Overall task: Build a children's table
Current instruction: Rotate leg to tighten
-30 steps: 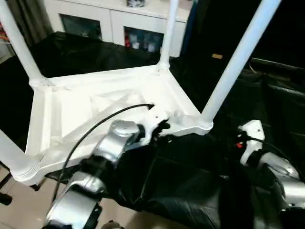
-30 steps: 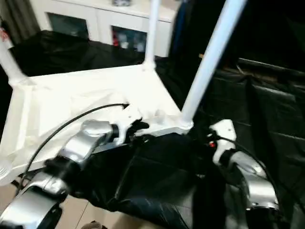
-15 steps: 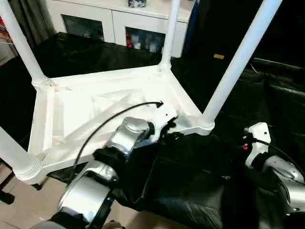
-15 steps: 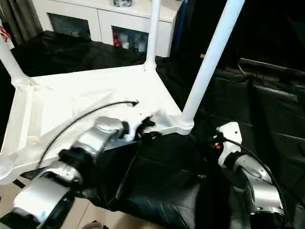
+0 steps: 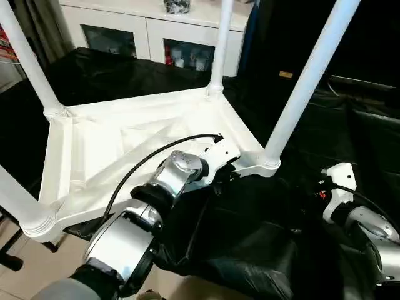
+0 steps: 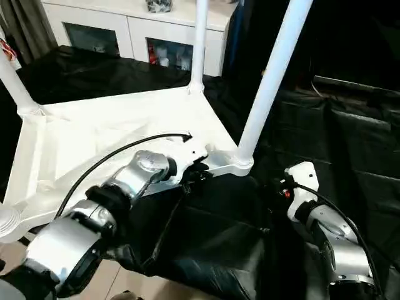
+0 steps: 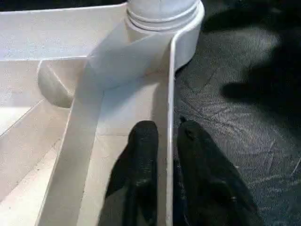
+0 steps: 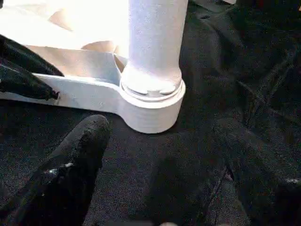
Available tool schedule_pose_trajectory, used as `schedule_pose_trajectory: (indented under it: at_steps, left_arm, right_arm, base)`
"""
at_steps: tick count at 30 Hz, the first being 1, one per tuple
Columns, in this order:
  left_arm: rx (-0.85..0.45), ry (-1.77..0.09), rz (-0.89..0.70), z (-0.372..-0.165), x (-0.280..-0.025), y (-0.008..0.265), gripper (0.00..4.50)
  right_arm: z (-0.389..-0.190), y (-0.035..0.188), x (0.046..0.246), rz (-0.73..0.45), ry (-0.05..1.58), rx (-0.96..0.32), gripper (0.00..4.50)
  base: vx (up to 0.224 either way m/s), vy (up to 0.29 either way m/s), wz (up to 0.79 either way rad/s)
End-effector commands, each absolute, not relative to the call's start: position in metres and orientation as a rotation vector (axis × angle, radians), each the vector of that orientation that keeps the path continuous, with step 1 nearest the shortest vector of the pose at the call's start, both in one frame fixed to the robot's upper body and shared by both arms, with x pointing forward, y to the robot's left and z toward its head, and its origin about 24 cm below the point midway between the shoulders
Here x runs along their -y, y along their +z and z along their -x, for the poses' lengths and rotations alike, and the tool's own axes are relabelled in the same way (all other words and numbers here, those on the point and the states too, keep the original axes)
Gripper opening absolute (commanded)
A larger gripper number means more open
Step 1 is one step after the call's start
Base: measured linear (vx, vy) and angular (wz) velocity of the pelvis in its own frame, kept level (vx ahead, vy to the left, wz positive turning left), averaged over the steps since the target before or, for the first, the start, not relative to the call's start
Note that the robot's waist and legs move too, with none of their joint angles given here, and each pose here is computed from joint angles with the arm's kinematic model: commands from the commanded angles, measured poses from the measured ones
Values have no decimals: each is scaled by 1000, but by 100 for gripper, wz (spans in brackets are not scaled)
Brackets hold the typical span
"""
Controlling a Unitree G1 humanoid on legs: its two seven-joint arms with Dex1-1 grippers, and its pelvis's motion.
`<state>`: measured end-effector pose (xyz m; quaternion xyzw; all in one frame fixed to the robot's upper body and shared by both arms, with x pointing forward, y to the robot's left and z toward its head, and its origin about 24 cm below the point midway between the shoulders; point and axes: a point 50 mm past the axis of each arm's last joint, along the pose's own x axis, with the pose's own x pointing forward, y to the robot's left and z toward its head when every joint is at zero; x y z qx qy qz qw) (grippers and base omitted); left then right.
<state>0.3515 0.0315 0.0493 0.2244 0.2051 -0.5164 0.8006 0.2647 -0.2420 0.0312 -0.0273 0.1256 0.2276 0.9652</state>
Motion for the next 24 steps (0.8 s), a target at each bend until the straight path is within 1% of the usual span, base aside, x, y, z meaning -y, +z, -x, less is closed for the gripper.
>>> schedule_pose_trajectory:
  at_steps: [1,4,5,6,9,12,13,17,18,19,21,24]
  left_arm:
    - [-484,-1125,-533,-351,-36,44,48]
    - [-499,-1152,-548,-349,-37,43,26]
    - [-504,-1163,-554,-349,-37,42,26]
    - [-506,-1172,-559,-349,-38,42,1]
    - [-506,-1196,-539,-348,-42,43,0]
    - [-457,-1326,-480,-342,-48,44,0]
    - [-444,-1385,-465,-338,-54,42,0]
    - [-434,-1424,-450,-333,-66,38,0]
    - [-434,-1428,-455,-331,-73,36,0]
    - [-434,-1428,-455,-331,-73,36,0]
    - [-433,-1457,-462,-326,-82,33,0]
    - [-424,-1496,-452,-320,-90,32,0]
  right_arm:
    - [-266,38,245,86,463,-235,406]
    - [-267,39,244,88,467,-230,406]
    - [-267,39,244,85,471,-228,406]
    - [-268,40,243,67,483,-226,431]
    - [-271,43,241,26,511,-208,442]
    - [-270,48,234,26,612,-197,447]
    - [-269,49,231,36,661,-203,447]
    - [-268,49,225,62,759,-225,447]
    - [-269,48,222,101,791,-234,447]
    - [-269,48,222,101,791,-234,447]
    - [-270,46,217,169,839,-257,447]
    - [-272,45,211,211,915,-275,447]
  base:
    - [0,0,0]
    - [0,0,0]
    - [0,0,0]
    - [0,0,0]
    - [0,0,0]
    - [0,0,0]
    - [0,0,0]
    - [0,0,0]
    - [0,0,0]
    - [0,0,0]
    - [0,0,0]
    - [0,0,0]
